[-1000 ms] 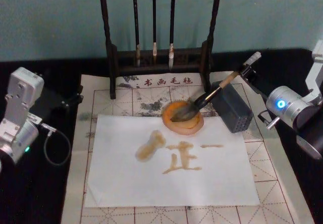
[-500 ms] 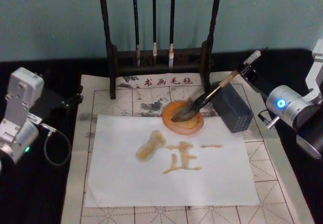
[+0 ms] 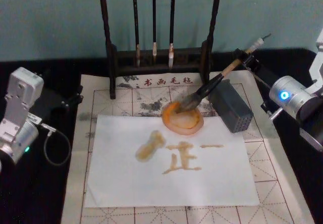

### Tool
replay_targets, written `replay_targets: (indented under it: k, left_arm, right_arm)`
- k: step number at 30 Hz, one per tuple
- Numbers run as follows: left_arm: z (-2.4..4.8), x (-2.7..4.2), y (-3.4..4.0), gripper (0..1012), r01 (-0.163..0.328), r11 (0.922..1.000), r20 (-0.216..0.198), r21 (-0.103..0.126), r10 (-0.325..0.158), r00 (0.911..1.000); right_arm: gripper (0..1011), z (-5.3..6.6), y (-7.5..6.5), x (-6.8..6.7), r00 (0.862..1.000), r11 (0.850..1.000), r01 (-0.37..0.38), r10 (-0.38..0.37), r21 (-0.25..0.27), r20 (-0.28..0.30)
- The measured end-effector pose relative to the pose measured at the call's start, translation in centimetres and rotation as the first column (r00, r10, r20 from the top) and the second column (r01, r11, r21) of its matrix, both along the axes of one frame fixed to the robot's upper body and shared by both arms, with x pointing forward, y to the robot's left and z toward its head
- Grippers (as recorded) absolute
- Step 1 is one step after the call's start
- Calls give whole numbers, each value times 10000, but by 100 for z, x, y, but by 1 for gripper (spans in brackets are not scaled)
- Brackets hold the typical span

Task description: Pick up the brush from the inkstone, write on the paper, then place the brush back to its original position.

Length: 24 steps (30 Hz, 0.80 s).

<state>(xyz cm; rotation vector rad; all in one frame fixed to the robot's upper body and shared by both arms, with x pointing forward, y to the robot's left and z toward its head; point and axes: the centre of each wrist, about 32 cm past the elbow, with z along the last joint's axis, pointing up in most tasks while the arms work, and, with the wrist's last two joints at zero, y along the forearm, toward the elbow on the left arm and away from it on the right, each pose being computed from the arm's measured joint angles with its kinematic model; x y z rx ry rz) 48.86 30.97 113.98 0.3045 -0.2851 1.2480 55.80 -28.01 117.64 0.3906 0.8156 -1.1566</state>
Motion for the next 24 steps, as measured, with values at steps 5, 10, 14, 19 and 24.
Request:
replay_targets:
  k: [5, 10, 14, 19, 24]
  left_arm:
    - [0, 0, 0, 1001, 0, 10000, 0, 0, 0, 10000]
    - [0, 0, 0, 1001, 1, 10000, 0, -1, -1, 10000]
    - [0, 0, 0, 1001, 0, 10000, 0, 0, 0, 10000]
    - [0, 0, 0, 1001, 0, 10000, 0, -1, 0, 10000]
    - [0, 0, 0, 1001, 0, 10000, 0, 0, 0, 10000]
  right_arm:
    - [181, 101, 22, -20, 9973, 9969, -179, 234, -770, 700]
    - [181, 215, 72, -97, 9885, 9865, -370, 596, -1596, 1393]
    - [181, 298, 117, -204, 9771, 9743, -492, 926, -2198, 1918]
    - [181, 378, 134, -341, 9443, 9426, -659, 1649, -3274, 2848]
    - [181, 383, 127, -458, 8999, 8995, -778, 2489, -4299, 3580]
